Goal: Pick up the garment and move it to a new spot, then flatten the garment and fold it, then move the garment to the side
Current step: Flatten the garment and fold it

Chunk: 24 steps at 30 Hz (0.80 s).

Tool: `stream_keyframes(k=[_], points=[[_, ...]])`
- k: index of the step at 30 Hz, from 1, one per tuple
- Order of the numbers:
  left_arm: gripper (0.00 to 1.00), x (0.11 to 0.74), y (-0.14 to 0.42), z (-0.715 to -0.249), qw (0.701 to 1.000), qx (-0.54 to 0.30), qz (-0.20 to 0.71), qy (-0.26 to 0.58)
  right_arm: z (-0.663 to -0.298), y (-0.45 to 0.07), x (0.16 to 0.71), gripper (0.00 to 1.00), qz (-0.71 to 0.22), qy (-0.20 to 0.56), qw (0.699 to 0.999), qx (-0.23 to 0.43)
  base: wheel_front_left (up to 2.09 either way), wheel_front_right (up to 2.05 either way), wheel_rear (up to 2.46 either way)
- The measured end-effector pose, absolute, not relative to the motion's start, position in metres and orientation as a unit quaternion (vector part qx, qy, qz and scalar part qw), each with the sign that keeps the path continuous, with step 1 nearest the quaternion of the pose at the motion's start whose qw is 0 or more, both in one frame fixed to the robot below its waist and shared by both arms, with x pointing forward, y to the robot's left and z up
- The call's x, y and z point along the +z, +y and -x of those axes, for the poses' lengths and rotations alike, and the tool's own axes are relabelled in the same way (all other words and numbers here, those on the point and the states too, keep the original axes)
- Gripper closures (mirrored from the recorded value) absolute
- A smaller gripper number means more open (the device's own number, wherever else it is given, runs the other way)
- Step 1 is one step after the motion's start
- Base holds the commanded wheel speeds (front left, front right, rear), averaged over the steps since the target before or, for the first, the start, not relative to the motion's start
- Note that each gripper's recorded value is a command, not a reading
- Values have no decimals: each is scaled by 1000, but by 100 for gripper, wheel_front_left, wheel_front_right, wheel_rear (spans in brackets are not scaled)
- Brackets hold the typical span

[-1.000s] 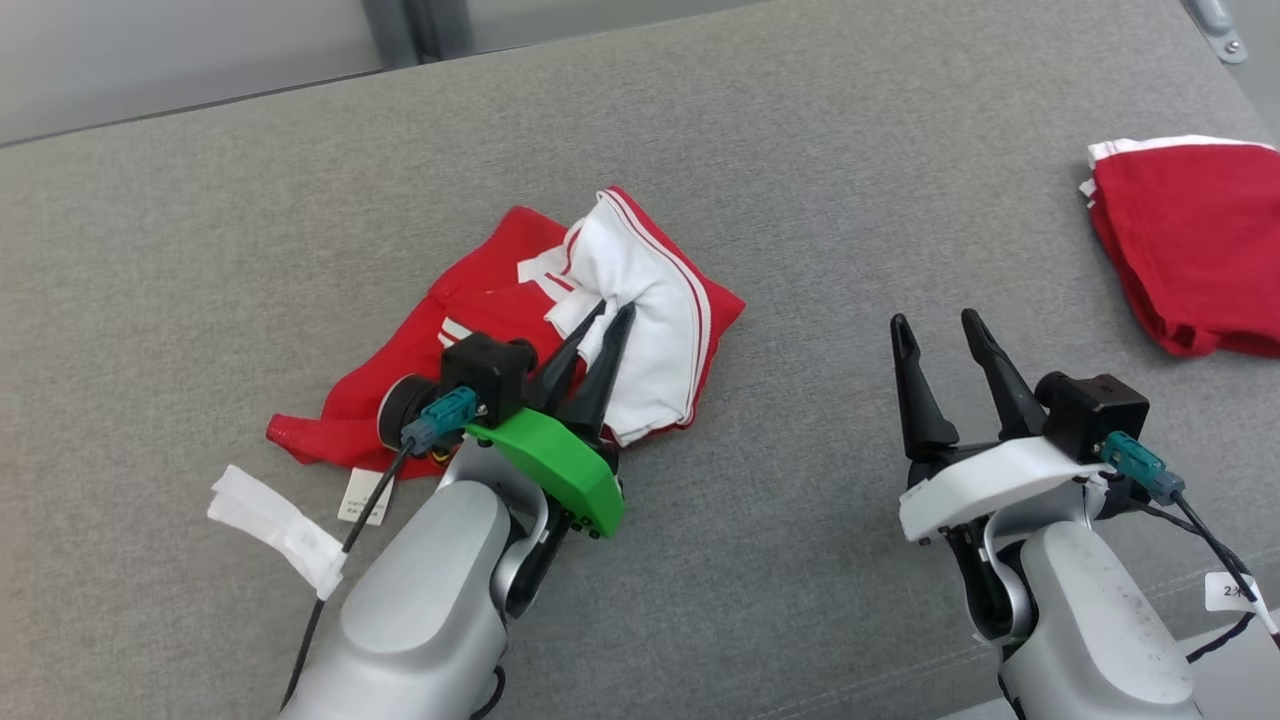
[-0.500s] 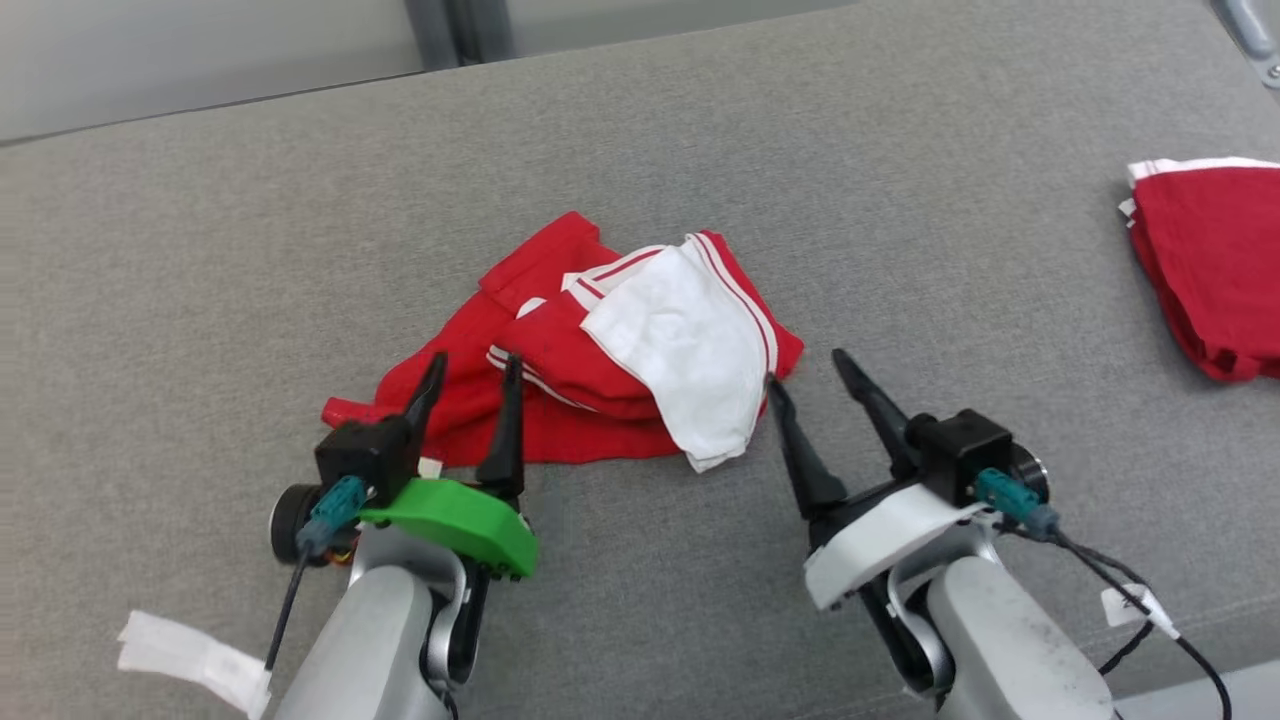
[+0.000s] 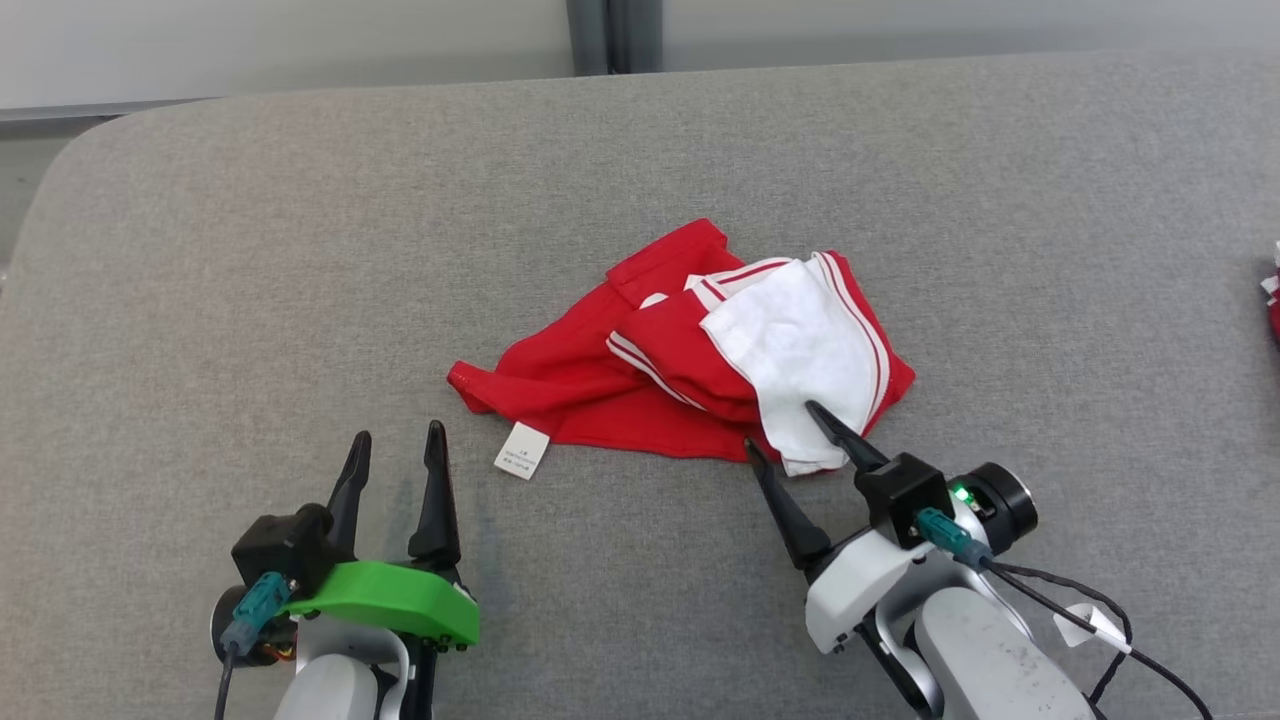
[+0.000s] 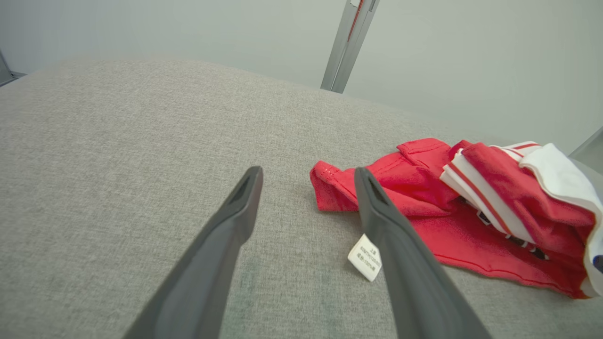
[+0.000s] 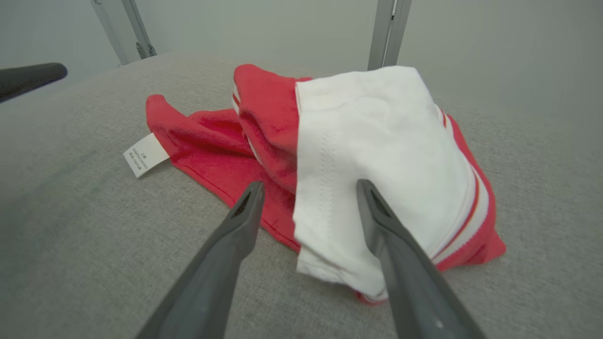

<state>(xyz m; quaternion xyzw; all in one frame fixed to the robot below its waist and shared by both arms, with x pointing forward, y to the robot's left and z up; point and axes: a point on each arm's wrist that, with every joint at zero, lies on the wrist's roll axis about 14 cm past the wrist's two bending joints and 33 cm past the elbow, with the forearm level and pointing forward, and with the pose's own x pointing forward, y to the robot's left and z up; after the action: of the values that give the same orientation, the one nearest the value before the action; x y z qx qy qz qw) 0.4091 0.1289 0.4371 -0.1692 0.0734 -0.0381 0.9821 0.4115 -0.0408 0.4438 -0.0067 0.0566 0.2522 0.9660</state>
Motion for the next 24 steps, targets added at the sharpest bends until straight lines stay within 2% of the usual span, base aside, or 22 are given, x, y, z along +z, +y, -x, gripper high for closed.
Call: stream_keyframes(k=[1,2,5,6,15,20,21,22,24], points=[[0,437,132,-407,982,-34,169,74,-413,-42,443,0,9,57,967,250,0,0,0],[0,437,134,-405,982,-30,169,73,-415,-43,444,8,8,56,967,248,0,0,0],[0,438,138,-405,983,-24,170,70,-419,-46,444,90,9,54,969,241,0,0,0],[0,438,138,-405,982,-24,171,71,-420,-49,444,100,8,55,970,238,0,0,0],[0,431,128,-406,980,-35,177,83,-425,-73,449,100,6,49,978,201,0,0,0],[0,431,125,-407,980,-39,178,84,-422,-57,459,100,23,30,973,229,0,0,0],[0,431,125,-407,980,-39,177,85,-420,-52,460,71,35,27,970,238,0,0,0],[0,431,124,-407,980,-39,178,85,-418,-48,460,4,46,25,967,247,0,0,0],[0,430,124,-406,979,-39,178,86,-412,-39,457,0,67,23,962,265,0,0,0]])
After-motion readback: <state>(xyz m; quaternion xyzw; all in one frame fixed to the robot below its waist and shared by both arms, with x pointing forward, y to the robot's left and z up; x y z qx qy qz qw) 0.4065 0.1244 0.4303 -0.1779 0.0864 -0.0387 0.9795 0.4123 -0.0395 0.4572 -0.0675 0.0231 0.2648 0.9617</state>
